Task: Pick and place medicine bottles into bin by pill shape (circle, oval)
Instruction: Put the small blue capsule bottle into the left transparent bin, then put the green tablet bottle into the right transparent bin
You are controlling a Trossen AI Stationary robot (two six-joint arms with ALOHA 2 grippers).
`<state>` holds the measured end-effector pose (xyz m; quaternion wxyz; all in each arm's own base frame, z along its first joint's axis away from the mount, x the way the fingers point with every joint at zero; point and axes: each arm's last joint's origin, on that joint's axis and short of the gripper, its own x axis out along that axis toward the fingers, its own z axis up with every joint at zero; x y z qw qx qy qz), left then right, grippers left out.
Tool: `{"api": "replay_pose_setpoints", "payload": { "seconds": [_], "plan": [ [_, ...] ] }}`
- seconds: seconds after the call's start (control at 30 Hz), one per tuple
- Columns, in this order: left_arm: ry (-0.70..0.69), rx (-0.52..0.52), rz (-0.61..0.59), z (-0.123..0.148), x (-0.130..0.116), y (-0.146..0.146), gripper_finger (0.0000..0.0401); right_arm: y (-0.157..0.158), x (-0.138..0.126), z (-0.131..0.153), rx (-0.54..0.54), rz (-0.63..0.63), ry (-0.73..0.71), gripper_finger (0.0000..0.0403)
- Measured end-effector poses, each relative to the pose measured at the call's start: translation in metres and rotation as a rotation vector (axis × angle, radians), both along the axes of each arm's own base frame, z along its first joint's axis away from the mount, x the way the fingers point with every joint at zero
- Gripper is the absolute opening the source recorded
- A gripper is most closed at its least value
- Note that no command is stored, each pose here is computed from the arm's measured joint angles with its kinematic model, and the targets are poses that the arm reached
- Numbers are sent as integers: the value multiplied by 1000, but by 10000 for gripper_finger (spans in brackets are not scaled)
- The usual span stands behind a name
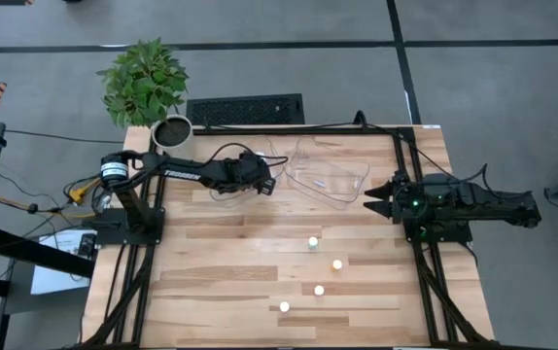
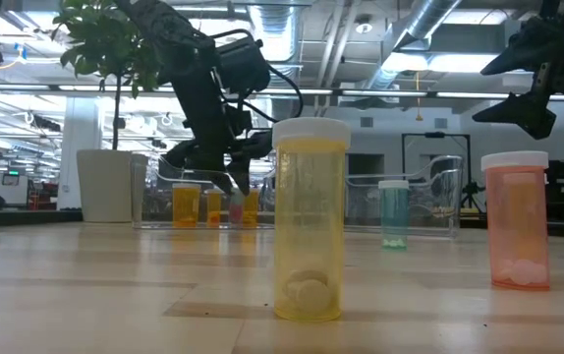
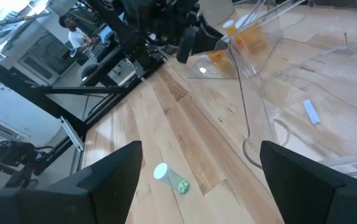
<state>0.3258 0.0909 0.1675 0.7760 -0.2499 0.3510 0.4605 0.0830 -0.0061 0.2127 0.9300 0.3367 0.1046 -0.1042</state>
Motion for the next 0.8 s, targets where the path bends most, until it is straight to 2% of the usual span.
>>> {"api": "replay_pose_setpoints", "payload": {
  "seconds": [0.2, 0.57, 0.8],
  "plan": [
    [2, -5, -8, 0, 0, 0, 135, 0, 0, 0, 0, 0, 0, 333],
    [29, 3, -67, 8, 5, -1, 228, 0, 0, 0, 0, 0, 0, 333],
    [72, 18, -98, 21, 7, 0, 239, 0, 0, 0, 0, 0, -1, 333]
  ]
}}
